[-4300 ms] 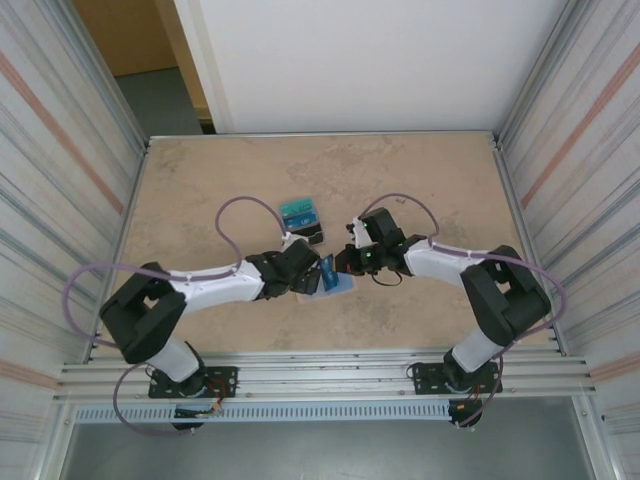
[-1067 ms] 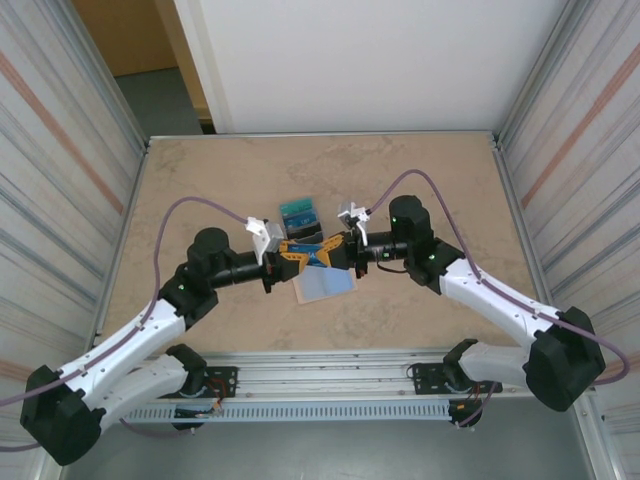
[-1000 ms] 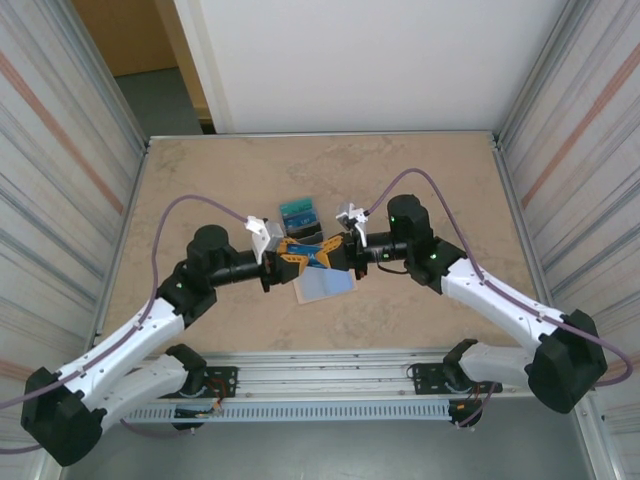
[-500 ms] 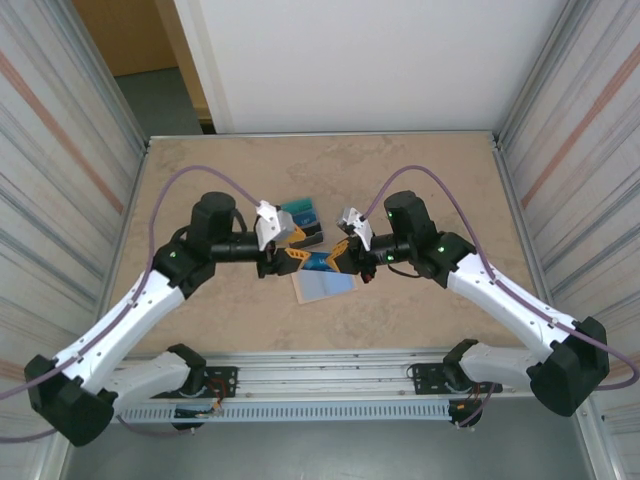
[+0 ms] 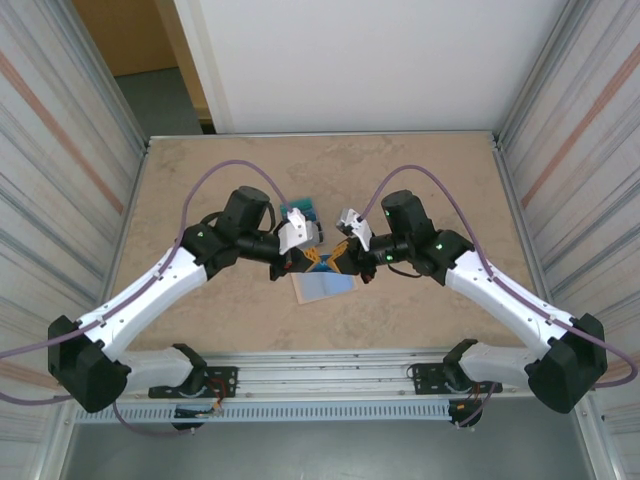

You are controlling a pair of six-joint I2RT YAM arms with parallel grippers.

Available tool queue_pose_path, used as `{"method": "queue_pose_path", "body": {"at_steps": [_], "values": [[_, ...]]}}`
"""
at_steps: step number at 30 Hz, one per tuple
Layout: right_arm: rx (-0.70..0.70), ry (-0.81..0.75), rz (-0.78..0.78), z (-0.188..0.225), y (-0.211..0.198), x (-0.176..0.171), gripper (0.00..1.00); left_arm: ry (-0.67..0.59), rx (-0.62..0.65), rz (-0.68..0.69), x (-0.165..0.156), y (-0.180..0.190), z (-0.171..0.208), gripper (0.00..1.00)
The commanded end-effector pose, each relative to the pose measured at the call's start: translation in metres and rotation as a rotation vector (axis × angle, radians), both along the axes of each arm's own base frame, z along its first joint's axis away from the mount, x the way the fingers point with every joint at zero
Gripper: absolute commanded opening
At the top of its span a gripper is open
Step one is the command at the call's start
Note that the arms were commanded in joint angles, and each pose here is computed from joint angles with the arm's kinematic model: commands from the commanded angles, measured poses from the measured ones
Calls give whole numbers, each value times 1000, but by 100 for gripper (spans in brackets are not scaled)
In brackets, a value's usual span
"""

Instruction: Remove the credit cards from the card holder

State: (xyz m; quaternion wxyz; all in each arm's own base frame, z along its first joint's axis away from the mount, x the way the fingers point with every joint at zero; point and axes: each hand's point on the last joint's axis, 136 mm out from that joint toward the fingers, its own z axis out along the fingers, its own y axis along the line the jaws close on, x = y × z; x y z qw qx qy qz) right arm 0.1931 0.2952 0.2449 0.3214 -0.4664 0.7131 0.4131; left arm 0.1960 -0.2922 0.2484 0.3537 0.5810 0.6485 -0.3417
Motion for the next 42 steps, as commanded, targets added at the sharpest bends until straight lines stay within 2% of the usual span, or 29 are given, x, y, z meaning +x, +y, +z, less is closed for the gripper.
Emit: {"method": "queue_pose_path", "body": {"at_steps": [1,5,7,14,15,21,26,42], "values": [[10,-21,-3,9,1,2,4,-44,11,-12,4,-1,4,0],[6,-19,-95,6,-7,19,45,-85,11,59,24,7,0,0],[22,-5,-156,5,-14,30,61,-105,1,116,43,17,-2,0],[47,18,-375,3,-36,65,92,-212,13,241,108,43,-11,0],[43,22,-418,2,-40,70,98,-216,22,262,119,47,-14,0],[5,71,-727,-7,-69,106,99,-236,71,336,171,62,-36,0],[-39,82,-910,-18,-93,121,99,-229,102,325,195,59,-58,0],[-42,99,-967,-24,-101,123,99,-155,112,291,212,47,-106,0]]}}
